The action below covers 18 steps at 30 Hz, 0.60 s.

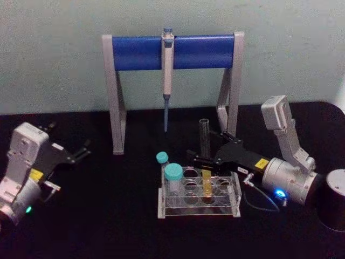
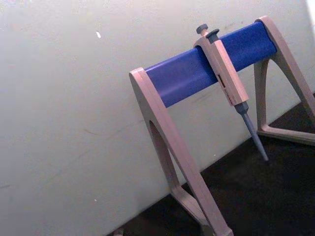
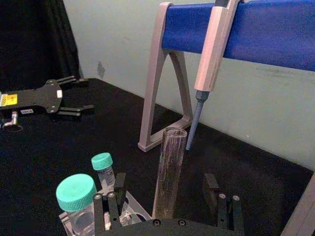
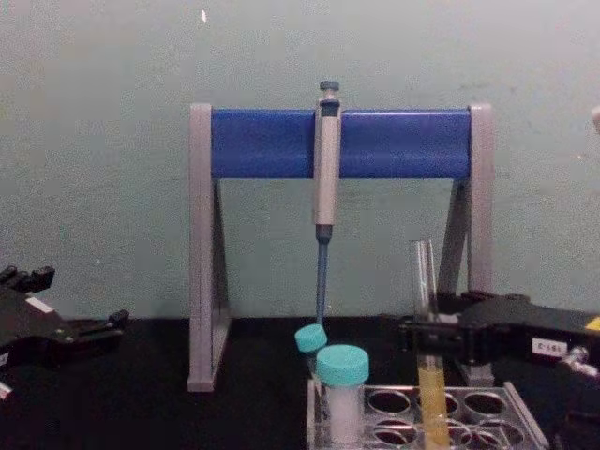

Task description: Pick up the test tube from the test tube rack, shake it, then place it back into the test tube rack.

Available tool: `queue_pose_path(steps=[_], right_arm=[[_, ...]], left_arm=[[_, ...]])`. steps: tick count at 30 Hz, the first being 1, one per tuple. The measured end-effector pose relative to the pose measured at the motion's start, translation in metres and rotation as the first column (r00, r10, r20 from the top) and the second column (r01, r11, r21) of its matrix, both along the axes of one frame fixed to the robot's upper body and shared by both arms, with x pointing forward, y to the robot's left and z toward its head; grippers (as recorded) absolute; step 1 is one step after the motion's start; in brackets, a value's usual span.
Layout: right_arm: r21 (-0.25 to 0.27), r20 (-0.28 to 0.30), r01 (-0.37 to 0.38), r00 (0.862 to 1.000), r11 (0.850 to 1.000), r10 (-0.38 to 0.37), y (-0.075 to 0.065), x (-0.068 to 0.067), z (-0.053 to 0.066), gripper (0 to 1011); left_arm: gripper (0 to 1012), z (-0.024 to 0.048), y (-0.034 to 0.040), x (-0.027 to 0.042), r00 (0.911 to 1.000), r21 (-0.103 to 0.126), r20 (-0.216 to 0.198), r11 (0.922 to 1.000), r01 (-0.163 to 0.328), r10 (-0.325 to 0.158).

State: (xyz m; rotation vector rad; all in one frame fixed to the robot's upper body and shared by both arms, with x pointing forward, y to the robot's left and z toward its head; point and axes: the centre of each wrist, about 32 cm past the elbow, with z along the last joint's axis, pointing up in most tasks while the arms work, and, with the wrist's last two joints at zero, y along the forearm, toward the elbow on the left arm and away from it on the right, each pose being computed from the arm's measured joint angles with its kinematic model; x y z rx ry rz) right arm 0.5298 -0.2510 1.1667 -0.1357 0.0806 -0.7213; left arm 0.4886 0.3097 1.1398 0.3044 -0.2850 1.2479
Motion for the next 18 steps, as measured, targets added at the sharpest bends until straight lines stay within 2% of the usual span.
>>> queue_pose_path(steps=[5,12,13,14,18], right_arm=[[0.0,0.0,0.0,1.0,1.0,0.0,-0.0001,-0.0001,0.0001,984],[-0.001,0.001,0.0,1.0,1.0,0.0,-0.0001,-0.0003,0.0001,809],[-0.001,0.001,0.0,1.0,1.0,0.0,-0.0001,-0.0003,0.0001,754],[-0.001,0.001,0.0,1.0,1.0,0.0,-0.0001,-0.0003,0.0001,754],[-0.001,0.001,0.0,1.0,1.0,0.0,-0.0001,-0.0004,0.0,645]], left_arm=[[1010,0.0,0.0,0.0,1.0,0.0,0.0,1.0,0.0,0.0],[1010,0.0,0.0,0.0,1.0,0.0,0.0,1.0,0.0,0.0],[1010,0.0,0.0,0.0,1.0,0.0,0.0,1.0,0.0,0.0],[1010,0.0,0.0,0.0,1.0,0.0,0.0,1.0,0.0,0.0],[1010,0.0,0.0,0.0,1.0,0.0,0.0,1.0,0.0,0.0]])
